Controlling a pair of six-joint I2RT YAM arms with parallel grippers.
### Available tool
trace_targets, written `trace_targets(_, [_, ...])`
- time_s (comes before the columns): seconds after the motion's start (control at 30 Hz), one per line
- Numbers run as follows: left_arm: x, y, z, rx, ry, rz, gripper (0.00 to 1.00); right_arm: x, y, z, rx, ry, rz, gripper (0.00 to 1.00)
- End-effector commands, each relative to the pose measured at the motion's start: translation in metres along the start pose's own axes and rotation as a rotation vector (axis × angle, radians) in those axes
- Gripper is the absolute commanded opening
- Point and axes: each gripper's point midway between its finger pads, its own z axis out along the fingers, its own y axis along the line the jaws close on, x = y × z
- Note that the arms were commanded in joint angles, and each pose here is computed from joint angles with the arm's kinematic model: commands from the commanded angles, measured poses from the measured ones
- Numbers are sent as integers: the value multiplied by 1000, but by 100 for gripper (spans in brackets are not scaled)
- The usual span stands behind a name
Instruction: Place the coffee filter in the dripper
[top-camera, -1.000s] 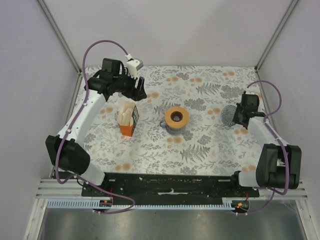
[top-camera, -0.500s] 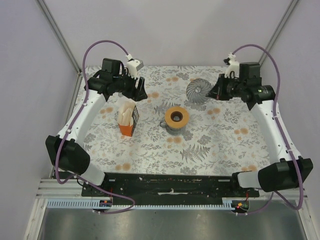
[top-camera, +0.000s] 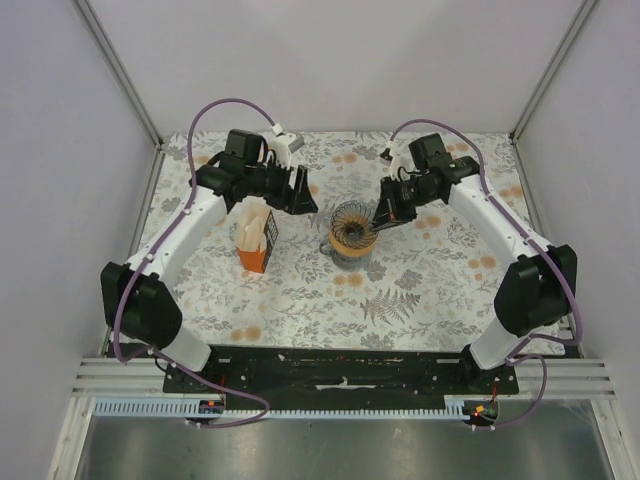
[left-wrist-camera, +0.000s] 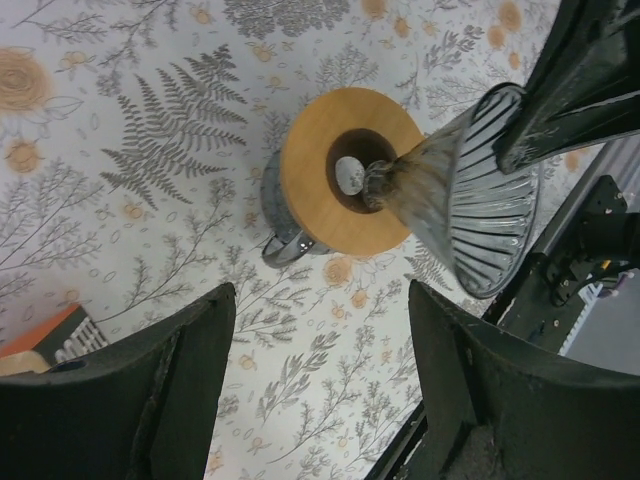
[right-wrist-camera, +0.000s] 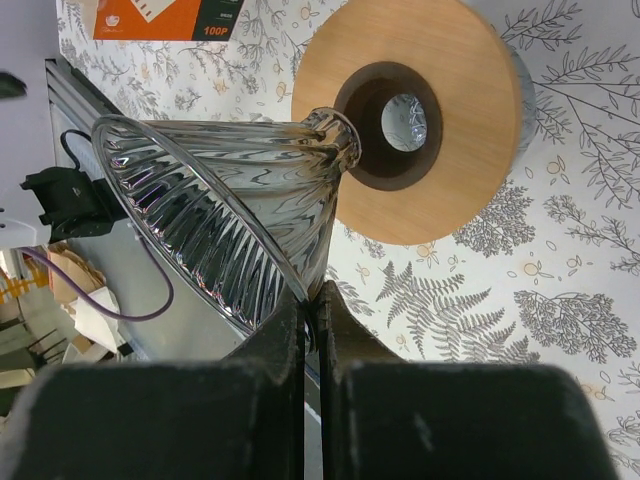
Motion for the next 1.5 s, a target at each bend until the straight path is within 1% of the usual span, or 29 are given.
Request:
trace_targets(0.0, [-13,-21,18,76,-31,-36,76,-22,16,-4,-40,-41,-32,0])
trace_targets(0.07, [-14,-27,24,89,-22,-30,76,-23,6,-2,8,-40,-23,0])
trace_targets(0.2, [-7,-45,38,128,5,1,74,-18,-3,2,42,-10,-17,0])
trace_targets(0.33, [5,-44,56,120,48,-19,65,-14,-6,6,36,12,-8,0])
trace_targets(0.47, [13,-45,69,131,86,-46,60,-10,-9,12,29,35,0,0])
trace_targets(0.53, [15,-45,74,126,96,-48,56,-9,-11,13,30,41,1,0])
trace_targets(0.67, [20,-44,83,122,120,-68,39,-10,-15,19,24,53,7,0])
trace_targets(0.7, [22,-42,85,113,126,-76,36,-9,-15,21,20,60,11,0])
trace_targets(0.77, [24,-37,88,92,140,-90,24,-10,-14,24,11,66,11,0])
trace_targets(0.8, [26,-34,89,77,150,-100,17,-11,-14,23,11,63,14,4])
trace_targets(0.83, [27,-32,90,64,159,-106,10,-12,-14,25,11,65,14,12])
trace_targets(0.9, [32,-29,93,51,182,-124,2,-15,-14,23,17,54,10,21])
trace_targets(0.97, [36,-29,95,57,199,-141,2,-21,-13,19,27,29,0,27])
trace_targets(1.03, [41,-28,97,58,216,-158,2,-30,-10,14,38,-16,-19,37])
trace_targets(1.07, [42,-28,97,59,219,-160,2,-35,-8,11,46,-46,-28,39])
trace_targets(1.13, [42,-28,97,54,218,-162,2,-47,-8,5,76,-109,-45,40])
trace_targets(1.23, [39,-30,96,58,215,-167,2,-58,-14,1,134,-169,-47,40])
trace_targets(1.3, [38,-30,97,58,216,-166,2,-61,-14,1,135,-191,-52,38])
trace_targets(1.37, [38,-29,97,58,219,-163,2,-63,-18,4,148,-204,-47,33])
trace_targets(1.47, [41,-27,100,57,232,-166,4,-61,-24,12,151,-185,-21,16])
